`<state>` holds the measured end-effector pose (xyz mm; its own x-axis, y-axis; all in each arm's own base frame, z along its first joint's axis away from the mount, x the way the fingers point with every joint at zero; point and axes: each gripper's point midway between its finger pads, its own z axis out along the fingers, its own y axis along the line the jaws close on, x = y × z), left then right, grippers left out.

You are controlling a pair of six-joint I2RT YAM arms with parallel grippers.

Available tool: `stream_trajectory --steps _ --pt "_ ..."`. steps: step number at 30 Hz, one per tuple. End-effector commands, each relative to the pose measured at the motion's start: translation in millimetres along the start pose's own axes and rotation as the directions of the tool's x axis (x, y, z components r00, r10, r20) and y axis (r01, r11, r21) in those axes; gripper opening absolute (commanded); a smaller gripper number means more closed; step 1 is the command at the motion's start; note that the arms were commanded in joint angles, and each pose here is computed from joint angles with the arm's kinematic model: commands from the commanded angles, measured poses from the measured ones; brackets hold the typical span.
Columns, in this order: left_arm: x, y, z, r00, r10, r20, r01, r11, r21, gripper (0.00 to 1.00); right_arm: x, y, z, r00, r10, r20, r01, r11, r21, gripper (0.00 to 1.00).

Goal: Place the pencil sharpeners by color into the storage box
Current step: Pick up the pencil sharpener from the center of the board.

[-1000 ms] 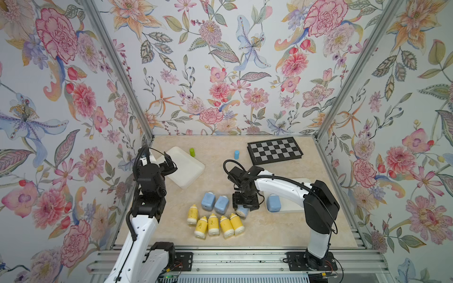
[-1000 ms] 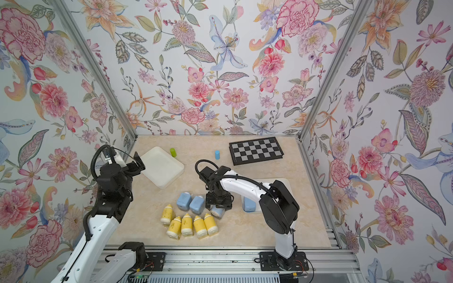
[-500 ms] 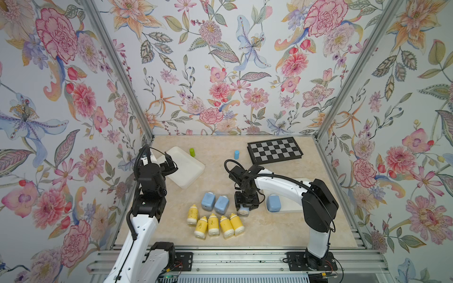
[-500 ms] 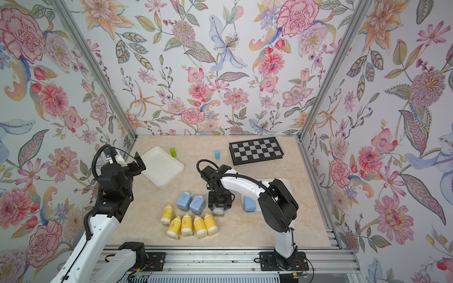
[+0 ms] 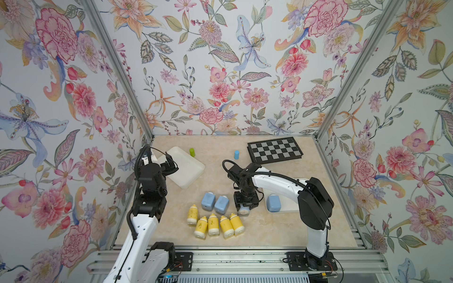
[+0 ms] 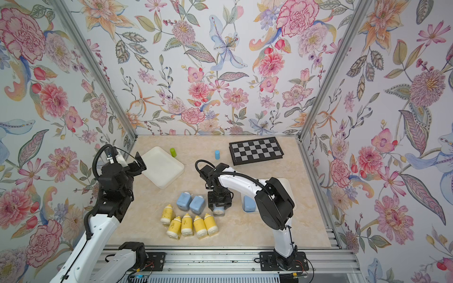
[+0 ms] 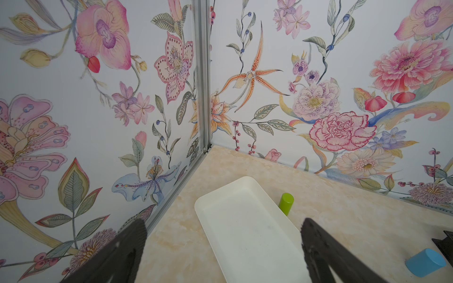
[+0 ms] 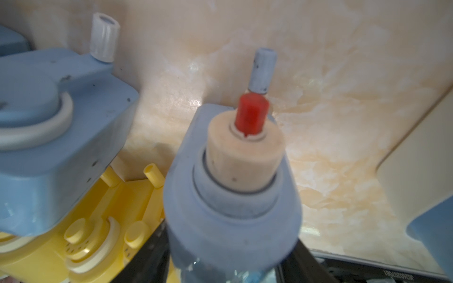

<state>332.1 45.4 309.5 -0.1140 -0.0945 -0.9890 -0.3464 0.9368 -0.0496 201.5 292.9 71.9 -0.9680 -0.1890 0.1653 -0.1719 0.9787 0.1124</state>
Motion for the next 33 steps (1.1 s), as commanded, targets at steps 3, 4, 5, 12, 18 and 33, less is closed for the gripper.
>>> stream_trajectory --steps 3,4,5,12,18,33 --pt "4 -3 0 1.000 0.020 -0.003 -0.020 1.000 0.010 1.00 -16 -17 15 0.999 -0.028 0.024 0.025 0.994 0.103 0.53" --pt "4 -3 0 1.000 0.020 -0.004 -0.020 1.000 0.009 1.00 -17 -17 14 0.999 -0.031 0.026 0.029 0.994 0.107 0.51" --pt "5 -3 1 1.000 0.020 -0.005 -0.020 1.000 0.009 0.99 -17 -18 14 0.999 -0.038 0.028 0.035 0.993 0.110 0.50" --pt "5 -4 1 1.000 0.022 -0.006 -0.022 1.000 0.010 0.99 -21 -19 0 0.995 -0.090 0.053 0.083 0.988 0.128 0.46" --pt "5 -4 1 1.000 0.025 -0.006 -0.025 1.000 0.011 1.00 -22 -22 -11 0.991 -0.122 0.058 0.113 0.985 0.132 0.46" --pt "6 -7 1 0.999 0.031 -0.010 -0.031 0.999 0.016 0.99 -29 -25 -36 0.983 -0.160 0.090 0.151 0.984 0.098 0.44"
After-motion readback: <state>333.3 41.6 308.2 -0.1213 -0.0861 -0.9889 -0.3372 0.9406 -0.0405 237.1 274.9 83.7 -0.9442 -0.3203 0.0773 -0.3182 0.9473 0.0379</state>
